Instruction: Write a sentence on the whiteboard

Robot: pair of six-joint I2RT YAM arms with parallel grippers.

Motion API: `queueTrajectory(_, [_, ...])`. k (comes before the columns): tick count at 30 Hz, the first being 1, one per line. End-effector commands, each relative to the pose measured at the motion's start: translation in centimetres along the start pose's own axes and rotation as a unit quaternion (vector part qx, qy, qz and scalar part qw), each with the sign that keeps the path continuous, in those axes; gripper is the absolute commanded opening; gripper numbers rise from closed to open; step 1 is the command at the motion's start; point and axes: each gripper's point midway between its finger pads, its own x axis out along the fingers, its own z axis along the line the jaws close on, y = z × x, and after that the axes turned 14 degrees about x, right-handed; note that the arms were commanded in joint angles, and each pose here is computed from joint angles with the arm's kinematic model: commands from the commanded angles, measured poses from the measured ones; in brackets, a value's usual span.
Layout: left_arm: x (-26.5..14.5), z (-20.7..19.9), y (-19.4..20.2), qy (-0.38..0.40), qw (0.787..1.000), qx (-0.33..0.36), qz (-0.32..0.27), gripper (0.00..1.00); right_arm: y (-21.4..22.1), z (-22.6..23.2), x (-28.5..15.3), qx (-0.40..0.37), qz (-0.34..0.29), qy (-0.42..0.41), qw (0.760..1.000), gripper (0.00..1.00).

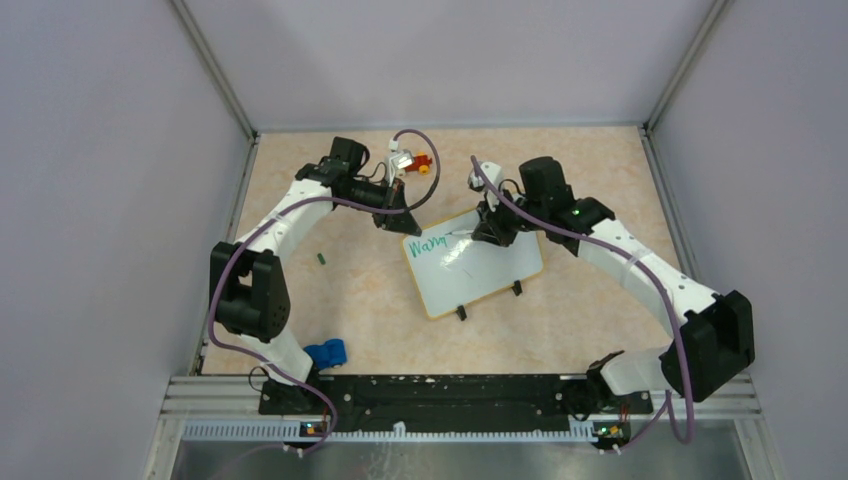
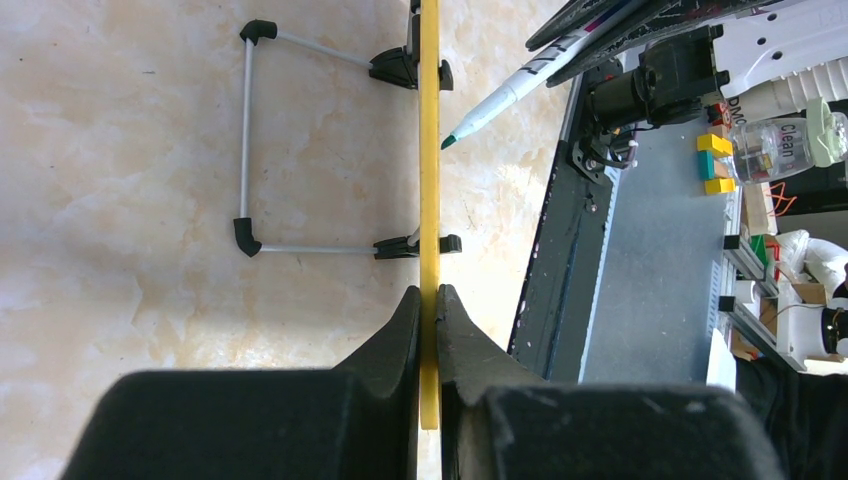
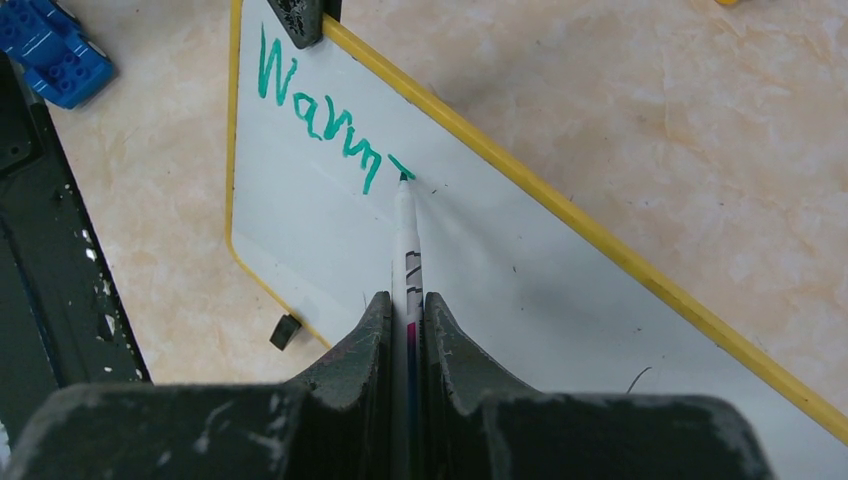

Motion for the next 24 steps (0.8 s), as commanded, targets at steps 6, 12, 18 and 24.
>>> queueTrajectory(6, [-0.2,-1.2,0.0,0.006,1.0,0.015,0.0,0.0,-3.9,0.4,-0.6,-0.028,-0.053,-0.001,0.998,0.0])
queueTrajectory(12, [-0.1,-1.1,-0.1,0.007,1.0,0.015,0.0,0.0,-4.0,0.2,-0.2,-0.026,-0.05,-0.001,0.998,0.0])
queueTrajectory(18, [-0.1,-1.1,0.0,0.007,1.0,0.014,0.001,0.0,-3.1,-0.1,0.2,-0.023,-0.038,-0.001,0.999,0.0])
queueTrajectory(24, [-0.1,-1.1,-0.1,0.006,1.0,0.015,0.0,0.0,-1.3,0.0,0.2,-0.019,-0.021,0.0,1.0,0.0])
